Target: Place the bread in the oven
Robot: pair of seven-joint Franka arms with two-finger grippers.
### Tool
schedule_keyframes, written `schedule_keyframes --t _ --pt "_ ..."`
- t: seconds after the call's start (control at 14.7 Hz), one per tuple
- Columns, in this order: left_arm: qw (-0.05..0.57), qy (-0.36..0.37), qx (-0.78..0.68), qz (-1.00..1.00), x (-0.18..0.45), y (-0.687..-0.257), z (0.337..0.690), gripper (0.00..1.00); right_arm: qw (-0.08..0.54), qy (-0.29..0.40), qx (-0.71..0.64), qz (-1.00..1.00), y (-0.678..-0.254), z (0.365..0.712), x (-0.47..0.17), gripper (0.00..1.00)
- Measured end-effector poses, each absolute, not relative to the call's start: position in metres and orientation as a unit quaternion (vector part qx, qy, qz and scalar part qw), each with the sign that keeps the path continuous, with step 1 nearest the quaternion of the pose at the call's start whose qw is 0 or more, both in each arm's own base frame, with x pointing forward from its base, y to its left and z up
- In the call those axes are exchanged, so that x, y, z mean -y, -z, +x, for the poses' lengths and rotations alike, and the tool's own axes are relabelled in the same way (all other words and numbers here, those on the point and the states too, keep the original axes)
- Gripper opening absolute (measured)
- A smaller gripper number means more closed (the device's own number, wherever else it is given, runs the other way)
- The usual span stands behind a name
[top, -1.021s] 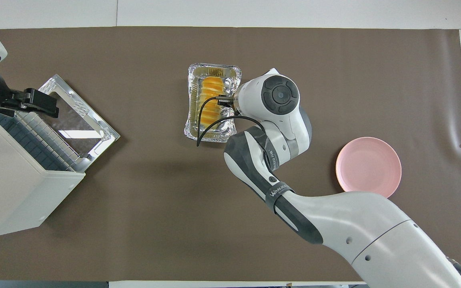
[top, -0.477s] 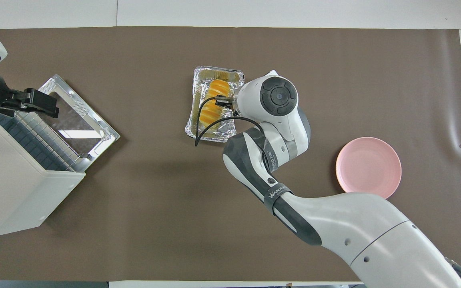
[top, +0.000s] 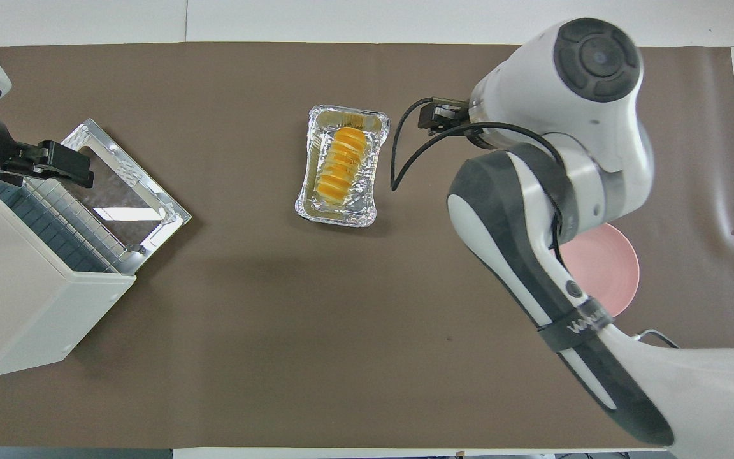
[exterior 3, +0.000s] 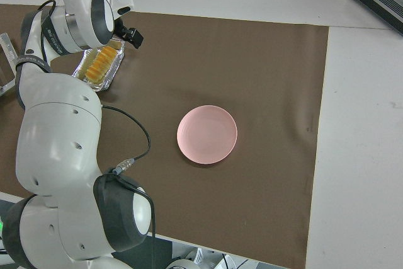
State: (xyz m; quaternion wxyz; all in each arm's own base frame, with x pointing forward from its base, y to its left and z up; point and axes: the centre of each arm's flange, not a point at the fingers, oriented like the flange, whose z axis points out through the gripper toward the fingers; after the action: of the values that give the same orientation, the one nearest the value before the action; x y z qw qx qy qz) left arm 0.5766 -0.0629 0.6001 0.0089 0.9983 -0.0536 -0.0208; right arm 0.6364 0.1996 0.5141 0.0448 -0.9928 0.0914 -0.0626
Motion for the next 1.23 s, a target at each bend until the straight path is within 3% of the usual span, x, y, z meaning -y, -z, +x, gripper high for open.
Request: schedule_keyframes --t 0.27,0.61,0.95,1.23 --pt "0.009 0.021 0.054 0.998 0.063 -0.600 0.577 1.00 0.021 0.038 -0.038 -0.998 -0.565 0.612 -0.098 1.00" --pt "0.009 0.021 0.053 0.998 0.063 -0.600 0.577 1.00 0.009 0.019 -0.008 -1.000 -0.576 0.575 -0.002 1.00" --pt "0.011 0.024 0.055 0.998 0.075 -0.600 0.574 1.00 0.007 -0.015 -0.020 -1.000 -0.572 0.545 0.034 1.00" --pt "0.015 0.004 0.040 0.999 0.151 -0.600 0.564 1.00 0.006 -0.004 -0.021 -1.000 -0.586 0.539 0.035 1.00"
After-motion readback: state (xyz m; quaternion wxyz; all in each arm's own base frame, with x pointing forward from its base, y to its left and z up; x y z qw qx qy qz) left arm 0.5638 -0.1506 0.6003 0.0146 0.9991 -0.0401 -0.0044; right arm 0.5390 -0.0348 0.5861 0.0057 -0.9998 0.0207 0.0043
